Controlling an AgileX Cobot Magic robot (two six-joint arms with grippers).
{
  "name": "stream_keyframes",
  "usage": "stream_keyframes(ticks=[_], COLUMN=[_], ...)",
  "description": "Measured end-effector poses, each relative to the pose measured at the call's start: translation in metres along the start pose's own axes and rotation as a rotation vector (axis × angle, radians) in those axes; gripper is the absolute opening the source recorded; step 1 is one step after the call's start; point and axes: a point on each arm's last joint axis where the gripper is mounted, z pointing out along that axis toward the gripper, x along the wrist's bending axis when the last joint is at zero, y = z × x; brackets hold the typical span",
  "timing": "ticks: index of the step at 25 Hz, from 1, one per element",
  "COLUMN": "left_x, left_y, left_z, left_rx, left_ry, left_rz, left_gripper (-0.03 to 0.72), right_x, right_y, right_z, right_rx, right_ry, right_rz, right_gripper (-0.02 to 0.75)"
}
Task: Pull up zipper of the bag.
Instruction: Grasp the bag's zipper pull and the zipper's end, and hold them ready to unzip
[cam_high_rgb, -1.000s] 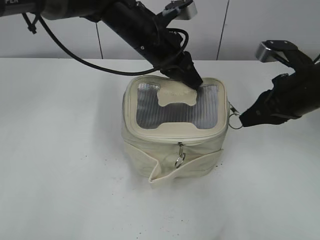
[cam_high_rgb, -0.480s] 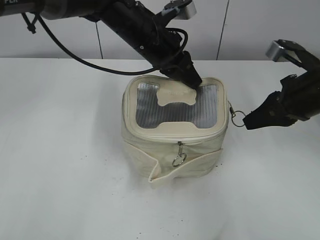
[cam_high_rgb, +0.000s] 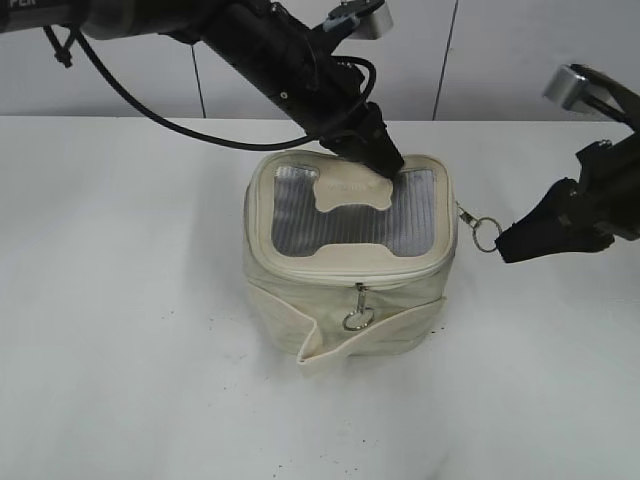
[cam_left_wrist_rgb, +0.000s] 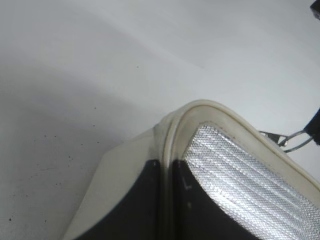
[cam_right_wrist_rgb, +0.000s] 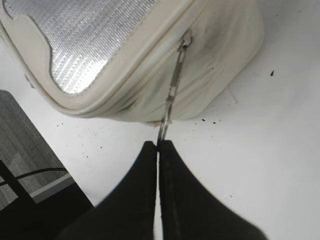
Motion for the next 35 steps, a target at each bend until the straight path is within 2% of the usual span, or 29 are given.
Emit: stream_keyframes(ticks=[4,8,11,14,16,18,22,24,27,33,35], left_x=[0.000,0.001,0.001,0.001,0.001,0.001,0.001,0.001,0.001,0.001,0.001], left_y=[0.000,0.000,0.001,0.001,0.000,0.000,0.000,0.000,0.000,0.000,0.000], left_z=[0.000,0.000,0.000,0.000,0.000,0.000,0.000,0.000,0.000,0.000,0.000], left_rx=[-0.003,-0.005,-0.006,-0.006,-0.005,-0.005,-0.005,-0.005,-0.005,-0.005,-0.004], left_ry=[0.004,0.008,0.009,0.009,0.008,0.008,0.008,0.008,0.008,0.008,0.008], left_rz=[-0.002,-0.015,-0.016,-0.018,-0.018,-0.018,-0.018,-0.018,-0.018,-0.018,-0.018], left_gripper=[0.039,0.039,0.039,0.039,0.039,0.039,0.039,0.039,0.039,0.039,0.039], right_x=[0.016,0.038,0.044,0.037,0.032,0.030,0.028,0.023,0.016,0.009,0.003], right_y=[0.001,-0.003,-0.001,0.005,0.008,0.010,0.010,0.008,0.008,0.012,0.013], right_z=[-0.005,0.001,0.004,0.003,0.002,0.001,0.005,0.012,0.023,0.042,0.048], right_rx=[0.028,0.124,0.121,0.059,0.030,0.017,0.033,0.057,0.064,0.018,0.000], right_ry=[0.002,-0.017,-0.073,-0.165,-0.216,-0.237,-0.240,-0.232,-0.227,-0.184,-0.204], right_rz=[-0.024,-0.081,-0.093,-0.093,-0.114,-0.149,-0.207,-0.209,-0.210,-0.237,-0.233], right_gripper=[-0.016,-0.016,-0.016,-0.011,0.034,0.115,0.337,0.407,0.439,0.446,0.446])
